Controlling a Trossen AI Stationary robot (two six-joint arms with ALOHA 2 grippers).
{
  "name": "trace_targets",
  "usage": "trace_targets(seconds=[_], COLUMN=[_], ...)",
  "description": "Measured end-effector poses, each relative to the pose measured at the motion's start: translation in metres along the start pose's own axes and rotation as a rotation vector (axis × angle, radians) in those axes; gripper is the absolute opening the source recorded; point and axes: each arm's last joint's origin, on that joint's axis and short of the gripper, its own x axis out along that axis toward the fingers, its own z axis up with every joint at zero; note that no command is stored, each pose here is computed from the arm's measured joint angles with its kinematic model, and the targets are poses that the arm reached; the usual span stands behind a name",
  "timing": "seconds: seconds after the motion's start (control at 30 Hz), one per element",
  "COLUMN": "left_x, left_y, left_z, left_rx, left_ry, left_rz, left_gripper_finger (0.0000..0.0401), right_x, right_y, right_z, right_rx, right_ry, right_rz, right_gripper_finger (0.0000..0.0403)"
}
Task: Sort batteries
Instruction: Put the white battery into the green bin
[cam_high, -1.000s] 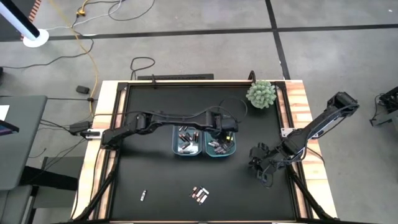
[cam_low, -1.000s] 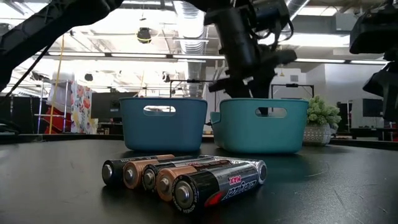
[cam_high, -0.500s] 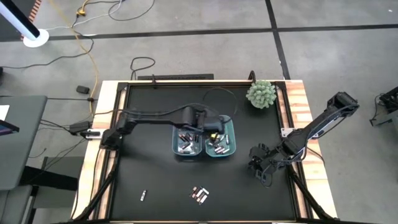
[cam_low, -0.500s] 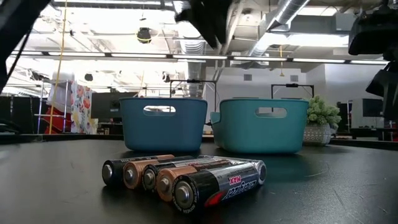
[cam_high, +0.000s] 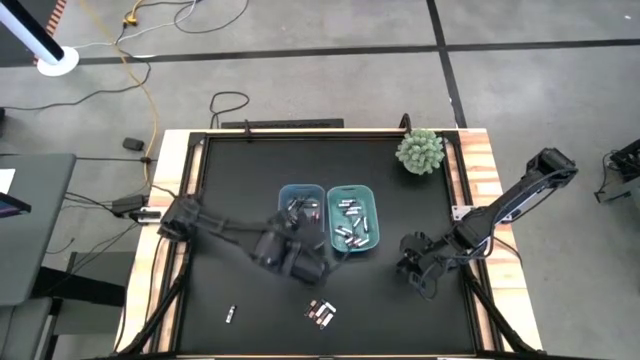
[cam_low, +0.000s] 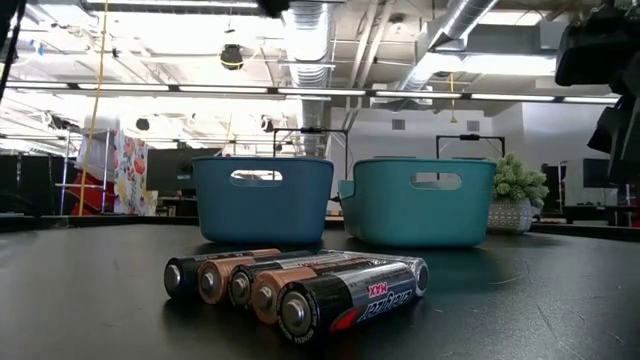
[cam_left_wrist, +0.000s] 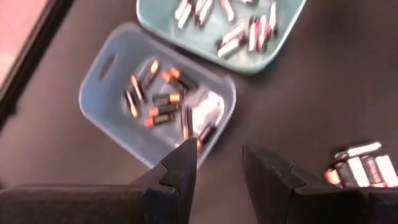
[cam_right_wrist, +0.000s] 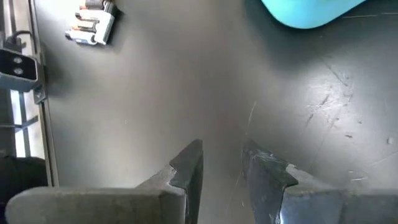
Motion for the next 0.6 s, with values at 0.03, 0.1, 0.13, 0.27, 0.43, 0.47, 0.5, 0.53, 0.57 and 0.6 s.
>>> trace_targets(seconds=[0.03, 0.1, 0.13, 0.27, 0.43, 0.47, 0.5, 0.53, 0.57, 0.6], left_x=[0.002, 0.006, 0.008, 0.012, 0.013, 0.013, 0.014, 0.014, 0.015, 0.016], left_y=[-0.004, -0.008, -0.009, -0.009, -0.008, -0.007, -0.006, -0.007, -0.007, -0.009], left_z=[-0.008, -0.025, -0.034, -0.076, -0.128, -0.138, -0.149, -0.158, -0.167, -0.174], left_rx=[-0.004, -0.030, -0.050, -0.178, -0.432, -0.476, -0.509, -0.544, -0.577, -0.610], left_ry=[0.013, 0.039, 0.054, 0.114, 0.104, 0.120, 0.140, 0.163, 0.185, 0.206], left_rz=[0.010, 0.038, 0.052, 0.080, 0.051, 0.048, 0.051, 0.053, 0.055, 0.050], left_gripper_finger=[0.0120, 0.0120, 0.0120, 0.0120, 0.0120, 0.0120, 0.0120, 0.0120, 0.0120, 0.0120], right_x=[0.000, 0.000, 0.001, 0.001, 0.001, 0.001, 0.001, 0.001, 0.001, 0.001], right_y=[0.000, -0.001, -0.001, -0.002, -0.002, -0.002, -0.002, -0.002, -0.002, -0.002], right_z=[0.001, 0.002, 0.002, 0.003, 0.003, 0.003, 0.003, 0.003, 0.003, 0.003], right_rx=[0.003, 0.008, 0.011, 0.014, 0.015, 0.015, 0.015, 0.015, 0.015, 0.014], right_ry=[-0.002, -0.005, -0.006, -0.008, -0.008, -0.008, -0.008, -0.007, -0.008, -0.008], right_rz=[0.000, -0.003, -0.006, -0.008, -0.011, -0.011, -0.011, -0.012, -0.011, -0.011], right_gripper_finger=[0.0127, 0.0127, 0.0127, 0.0127, 0.0127, 0.0127, 0.0127, 0.0127, 0.0127, 0.0127])
